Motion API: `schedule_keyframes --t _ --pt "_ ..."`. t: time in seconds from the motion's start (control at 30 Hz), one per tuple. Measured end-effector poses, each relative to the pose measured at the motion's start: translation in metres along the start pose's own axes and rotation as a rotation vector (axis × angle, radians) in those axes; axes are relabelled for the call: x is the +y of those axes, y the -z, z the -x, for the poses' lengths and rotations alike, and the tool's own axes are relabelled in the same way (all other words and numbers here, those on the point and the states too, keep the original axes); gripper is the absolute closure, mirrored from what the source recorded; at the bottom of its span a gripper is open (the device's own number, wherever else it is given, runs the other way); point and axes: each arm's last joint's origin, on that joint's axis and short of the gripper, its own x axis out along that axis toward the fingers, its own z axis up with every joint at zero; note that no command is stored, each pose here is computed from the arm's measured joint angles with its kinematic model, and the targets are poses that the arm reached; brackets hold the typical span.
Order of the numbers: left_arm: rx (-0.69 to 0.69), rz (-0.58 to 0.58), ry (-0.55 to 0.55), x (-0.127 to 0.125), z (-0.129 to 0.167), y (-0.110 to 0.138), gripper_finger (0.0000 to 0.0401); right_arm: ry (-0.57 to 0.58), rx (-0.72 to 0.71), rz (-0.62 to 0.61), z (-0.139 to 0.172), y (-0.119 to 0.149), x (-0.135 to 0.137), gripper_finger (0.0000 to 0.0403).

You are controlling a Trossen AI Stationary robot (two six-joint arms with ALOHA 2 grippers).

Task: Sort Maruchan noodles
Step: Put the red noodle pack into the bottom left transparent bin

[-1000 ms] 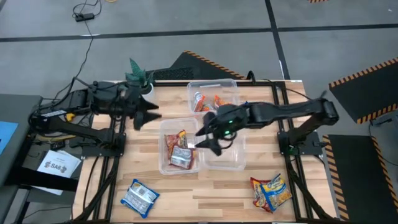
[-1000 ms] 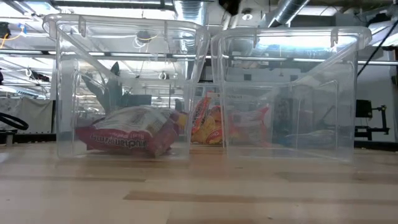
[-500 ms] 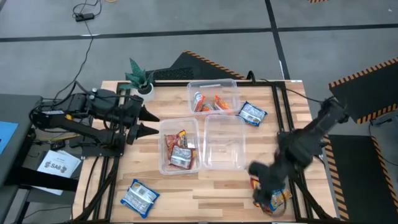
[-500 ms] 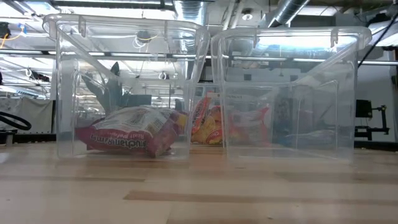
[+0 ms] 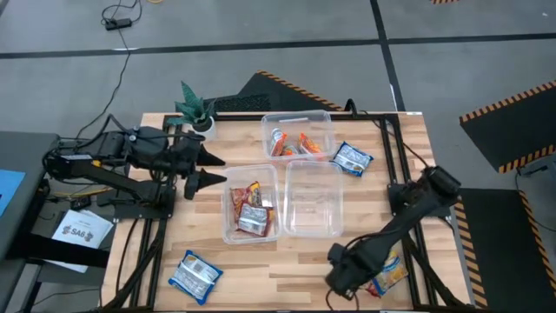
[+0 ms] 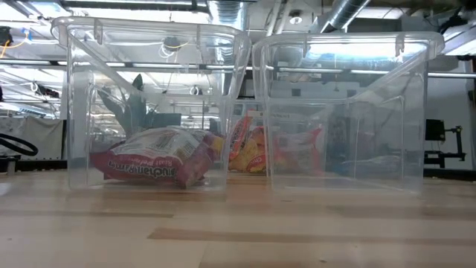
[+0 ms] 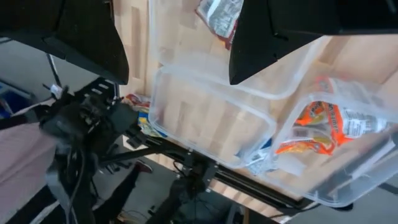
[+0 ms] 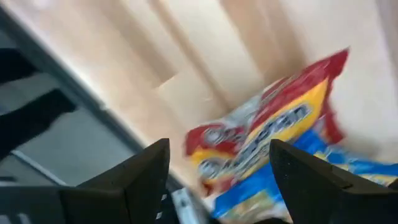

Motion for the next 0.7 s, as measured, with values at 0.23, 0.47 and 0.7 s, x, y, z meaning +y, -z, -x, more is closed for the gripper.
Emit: schedule_keyframes --t 0.23,0.47,0.7 --pt "-0.011 0.059 -0.016 0.001 0.000 0.000 0.0138 0.207 0.028 0.087 -0.024 0.000 -0.007 0.0113" --pt "-0.014 0.063 -0.023 0.001 0.000 0.000 0.0138 0.233 0.003 0.109 -0.032 0.000 -0.004 0.0113" --pt "-0.018 0.055 -0.030 0.001 0.000 -0.001 0.0138 0.254 -0.043 0.082 -0.032 -0.001 -0.005 0.0116"
